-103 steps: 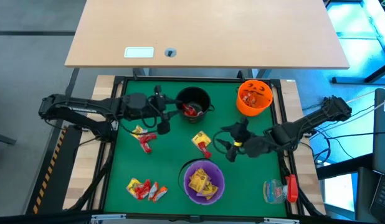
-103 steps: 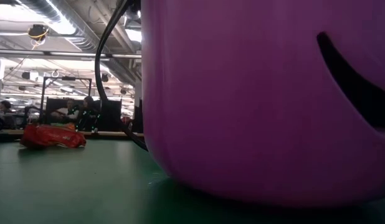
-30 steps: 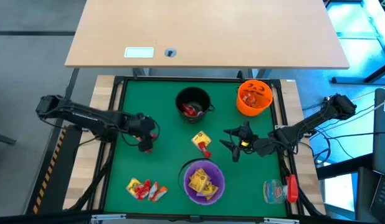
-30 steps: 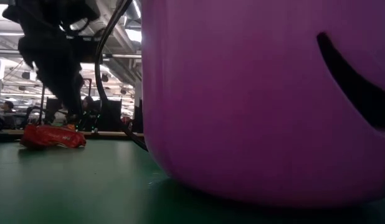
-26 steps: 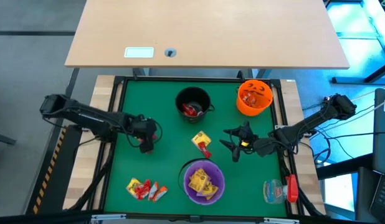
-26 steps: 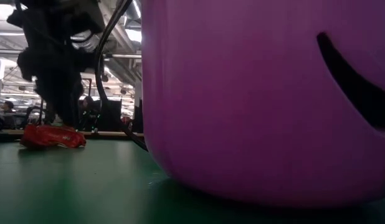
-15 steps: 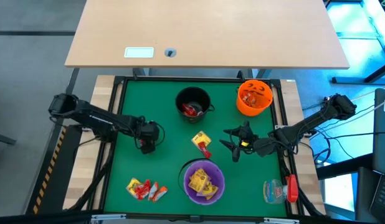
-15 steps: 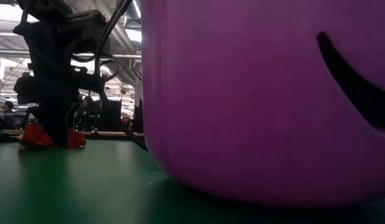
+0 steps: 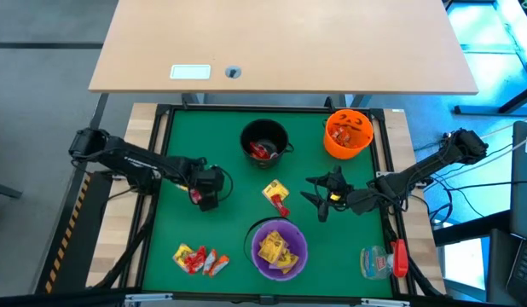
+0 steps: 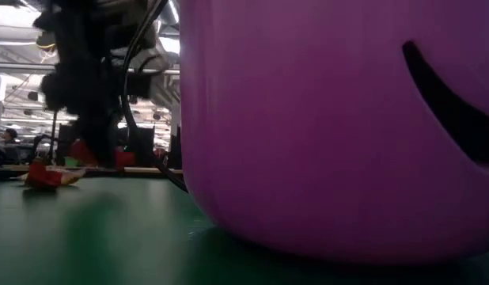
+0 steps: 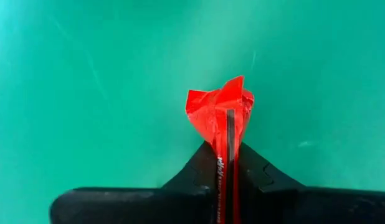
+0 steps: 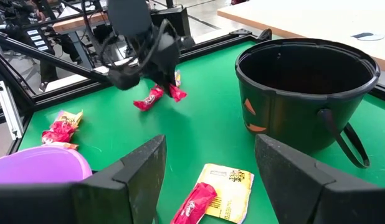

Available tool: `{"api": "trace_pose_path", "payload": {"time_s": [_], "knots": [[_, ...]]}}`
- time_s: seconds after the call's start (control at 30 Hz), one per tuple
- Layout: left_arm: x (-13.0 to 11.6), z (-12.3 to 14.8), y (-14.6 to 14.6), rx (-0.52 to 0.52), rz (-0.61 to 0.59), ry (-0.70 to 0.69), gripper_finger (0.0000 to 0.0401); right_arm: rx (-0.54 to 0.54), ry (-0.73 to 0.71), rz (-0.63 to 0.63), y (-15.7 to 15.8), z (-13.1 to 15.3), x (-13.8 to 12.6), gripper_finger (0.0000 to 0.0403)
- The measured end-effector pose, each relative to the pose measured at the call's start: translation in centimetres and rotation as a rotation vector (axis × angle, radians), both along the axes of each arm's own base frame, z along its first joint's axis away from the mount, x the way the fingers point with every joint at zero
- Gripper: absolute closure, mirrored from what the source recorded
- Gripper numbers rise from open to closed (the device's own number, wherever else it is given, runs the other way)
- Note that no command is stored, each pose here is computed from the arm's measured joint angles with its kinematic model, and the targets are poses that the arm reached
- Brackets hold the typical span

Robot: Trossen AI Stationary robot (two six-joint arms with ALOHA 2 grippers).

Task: Sort candy
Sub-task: Put the red candy into the black bucket

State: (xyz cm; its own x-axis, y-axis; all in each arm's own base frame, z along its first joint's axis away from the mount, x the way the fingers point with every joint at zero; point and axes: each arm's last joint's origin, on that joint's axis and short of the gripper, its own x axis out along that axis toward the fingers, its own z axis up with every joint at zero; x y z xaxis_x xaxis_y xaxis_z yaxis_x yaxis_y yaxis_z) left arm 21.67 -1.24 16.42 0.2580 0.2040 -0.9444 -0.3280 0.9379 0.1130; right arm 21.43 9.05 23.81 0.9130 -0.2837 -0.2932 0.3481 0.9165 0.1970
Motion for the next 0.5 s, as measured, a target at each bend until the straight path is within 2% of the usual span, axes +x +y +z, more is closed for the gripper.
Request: {"api": "trace_pose_path", "payload": {"time_s": [0.13, 0.27, 0.37, 0.5], "knots": [[1.6, 2.8, 0.1, 0.052, -0.024, -0.052, 0.0381, 0.0, 0.0, 0.0, 0.0, 0.0, 0.0, 0.0159], [3.1, 6.9, 0.3, 0.188, -0.06, -0.112, 0.0375, 0.0, 0.0, 0.0, 0.0, 0.0, 0.0, 0.0159], [4.5, 10.3, 0.8, 0.303, -0.093, -0.21, 0.0375, 0.0, 0.0, 0.0, 0.0, 0.0, 0.0, 0.0159], [6.4, 13.8, 2.6, 0.382, -0.128, -0.393, 0.0374, -0.002, -0.002, -0.006, 0.0, 0.0, 0.0, 0.0159]]}}
